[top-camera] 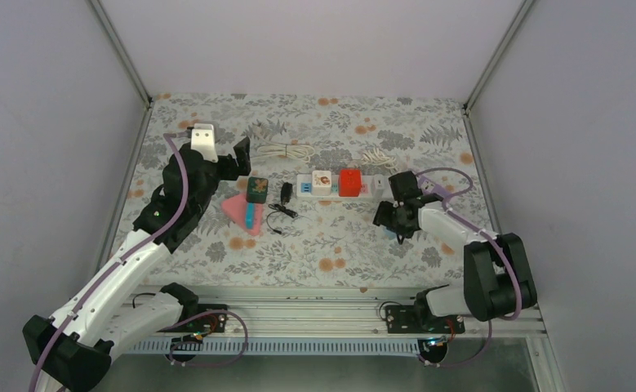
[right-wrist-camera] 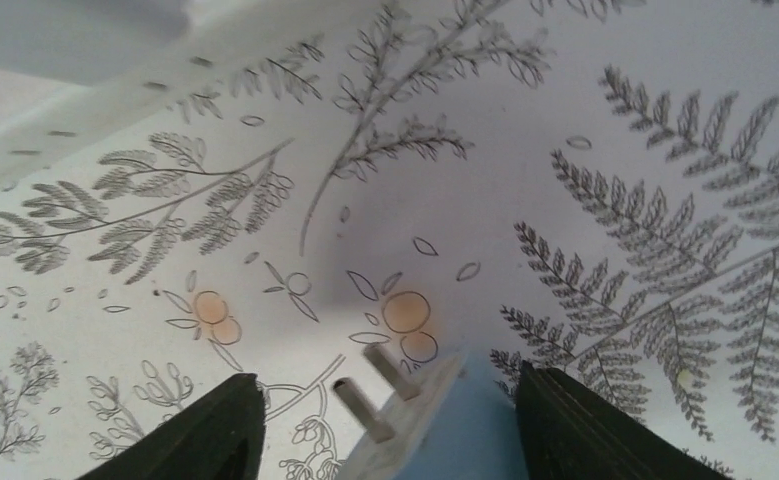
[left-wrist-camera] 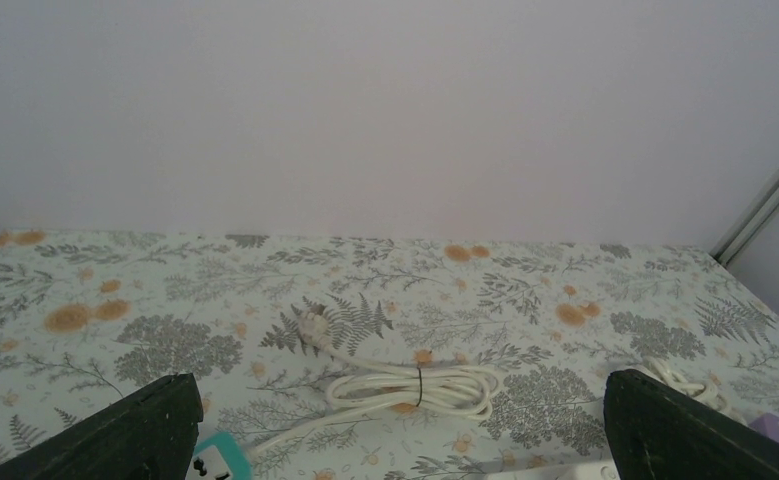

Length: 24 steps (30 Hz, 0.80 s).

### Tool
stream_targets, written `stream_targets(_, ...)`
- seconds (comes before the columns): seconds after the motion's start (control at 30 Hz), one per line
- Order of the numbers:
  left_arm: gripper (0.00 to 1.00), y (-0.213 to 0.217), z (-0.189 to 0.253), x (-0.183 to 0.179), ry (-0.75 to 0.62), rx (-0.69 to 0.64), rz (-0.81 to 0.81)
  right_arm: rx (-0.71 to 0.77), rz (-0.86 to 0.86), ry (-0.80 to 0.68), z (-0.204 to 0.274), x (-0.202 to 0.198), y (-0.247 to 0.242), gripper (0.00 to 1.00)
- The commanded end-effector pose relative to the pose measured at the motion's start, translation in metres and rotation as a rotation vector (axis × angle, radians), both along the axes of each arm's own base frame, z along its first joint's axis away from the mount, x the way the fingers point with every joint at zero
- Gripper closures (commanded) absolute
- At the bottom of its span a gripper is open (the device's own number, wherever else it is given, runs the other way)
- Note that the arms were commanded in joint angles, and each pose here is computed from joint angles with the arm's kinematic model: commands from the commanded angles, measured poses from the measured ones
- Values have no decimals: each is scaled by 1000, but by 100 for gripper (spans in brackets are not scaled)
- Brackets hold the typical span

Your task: Insert the plug

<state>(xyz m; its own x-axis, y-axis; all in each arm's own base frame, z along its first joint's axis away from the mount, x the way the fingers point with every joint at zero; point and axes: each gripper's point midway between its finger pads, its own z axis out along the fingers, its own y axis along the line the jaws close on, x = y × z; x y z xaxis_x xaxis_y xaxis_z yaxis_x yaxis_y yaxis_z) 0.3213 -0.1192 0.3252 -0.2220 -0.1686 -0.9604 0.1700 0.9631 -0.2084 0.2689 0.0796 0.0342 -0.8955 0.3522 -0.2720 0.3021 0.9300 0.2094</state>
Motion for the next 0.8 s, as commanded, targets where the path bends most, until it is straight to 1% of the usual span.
stream_targets(0.0, 0, 0, 7, 0, -14, -5, -3, -30, -19, 28, -11, -7, -4, 38)
stream_targets(0.07, 0, 0, 8, 0, -15, -4, -5, -47, -16, 31, -12, -6, -6, 45)
stream_targets(0.13, 0, -1, 8, 0, -15, -4, -10, -64, -13, 40, -14, -5, -8, 46)
stream_targets(0.23, 0, -1, 8, -1, -17, -4, -16, -66, 4, 55, -17, -7, -7, 44)
stream_targets(0.33, 0, -2, 7, -1, -15, -3, -17, -35, 38, 66, -18, -11, 1, 38)
stream_targets(0.47, 0, -3, 7, -1, -13, -3, -21, -17, 81, 63, -16, -13, 11, 26)
stream_targets(0.57, 0, -3, 6, -1, -13, -2, -24, -27, 99, 60, -14, -15, 15, 23)
stream_targets(0.67, 0, -3, 6, -1, -12, -2, -25, -65, 102, 80, -16, -19, 14, 25)
stream_targets(0.77, 0, -4, 6, -1, -12, -4, -29, -118, 97, 99, -20, -21, 10, 31)
